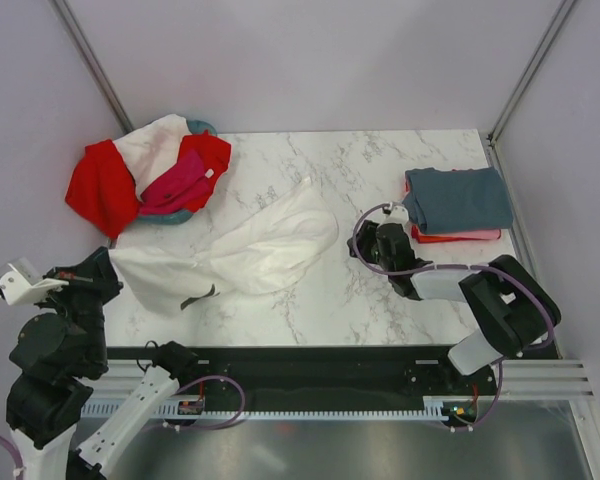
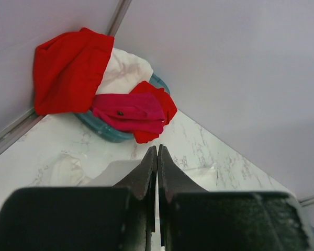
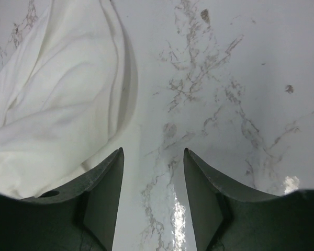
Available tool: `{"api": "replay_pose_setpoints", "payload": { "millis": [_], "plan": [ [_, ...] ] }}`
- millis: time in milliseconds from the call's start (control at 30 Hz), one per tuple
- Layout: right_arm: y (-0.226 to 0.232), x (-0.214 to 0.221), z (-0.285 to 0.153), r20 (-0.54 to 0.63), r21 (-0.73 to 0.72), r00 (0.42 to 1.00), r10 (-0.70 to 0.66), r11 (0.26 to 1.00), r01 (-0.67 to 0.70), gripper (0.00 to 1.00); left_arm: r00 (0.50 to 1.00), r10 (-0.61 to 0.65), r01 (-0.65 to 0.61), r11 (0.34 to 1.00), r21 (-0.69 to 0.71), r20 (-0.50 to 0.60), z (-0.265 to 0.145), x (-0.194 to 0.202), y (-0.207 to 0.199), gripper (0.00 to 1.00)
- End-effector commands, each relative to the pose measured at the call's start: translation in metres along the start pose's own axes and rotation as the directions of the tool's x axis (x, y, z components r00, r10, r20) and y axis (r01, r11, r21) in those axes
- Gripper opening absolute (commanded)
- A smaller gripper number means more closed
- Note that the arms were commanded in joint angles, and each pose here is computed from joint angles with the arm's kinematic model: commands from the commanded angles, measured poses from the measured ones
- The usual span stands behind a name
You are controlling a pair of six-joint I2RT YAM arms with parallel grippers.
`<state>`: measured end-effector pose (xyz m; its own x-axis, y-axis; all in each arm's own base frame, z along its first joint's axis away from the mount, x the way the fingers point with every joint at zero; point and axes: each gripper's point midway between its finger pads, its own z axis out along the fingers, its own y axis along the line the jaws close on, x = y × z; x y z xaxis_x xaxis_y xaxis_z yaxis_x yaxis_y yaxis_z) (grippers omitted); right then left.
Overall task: Fold and stack the t-shirts
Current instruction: Flatten the tshirt out
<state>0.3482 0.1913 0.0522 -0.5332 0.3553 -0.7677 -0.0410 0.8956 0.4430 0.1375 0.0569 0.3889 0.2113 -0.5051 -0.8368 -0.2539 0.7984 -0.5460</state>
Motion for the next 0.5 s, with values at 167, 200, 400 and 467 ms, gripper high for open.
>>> {"api": "replay_pose_setpoints", "payload": {
  "millis": [167,200,400,467],
  "plan": [
    [0.063,0.015,0.017,-0.129,-0.289,0.991,-0.041,0.957,0.002,0.46,0.995,0.095,-0.095,0.994,-0.052,-0.005,0.008,0.013,0.01,0.02],
    [0.066,0.018,0.016,-0.146,-0.307,0.989,-0.039,0.952,-0.008,0.46,0.994,0.106,-0.106,0.993,-0.047,-0.011,0.009,0.015,0.009,0.02],
    [0.061,0.03,0.031,-0.186,-0.269,0.982,-0.038,0.963,-0.014,0.51,0.991,0.131,-0.132,0.991,-0.035,-0.029,0.01,0.027,0.011,0.02],
    [0.061,0.027,0.036,-0.172,-0.257,0.984,-0.041,0.966,-0.005,0.57,0.991,0.133,-0.134,0.991,-0.031,-0.025,0.009,0.027,0.012,0.02]
  ]
}}
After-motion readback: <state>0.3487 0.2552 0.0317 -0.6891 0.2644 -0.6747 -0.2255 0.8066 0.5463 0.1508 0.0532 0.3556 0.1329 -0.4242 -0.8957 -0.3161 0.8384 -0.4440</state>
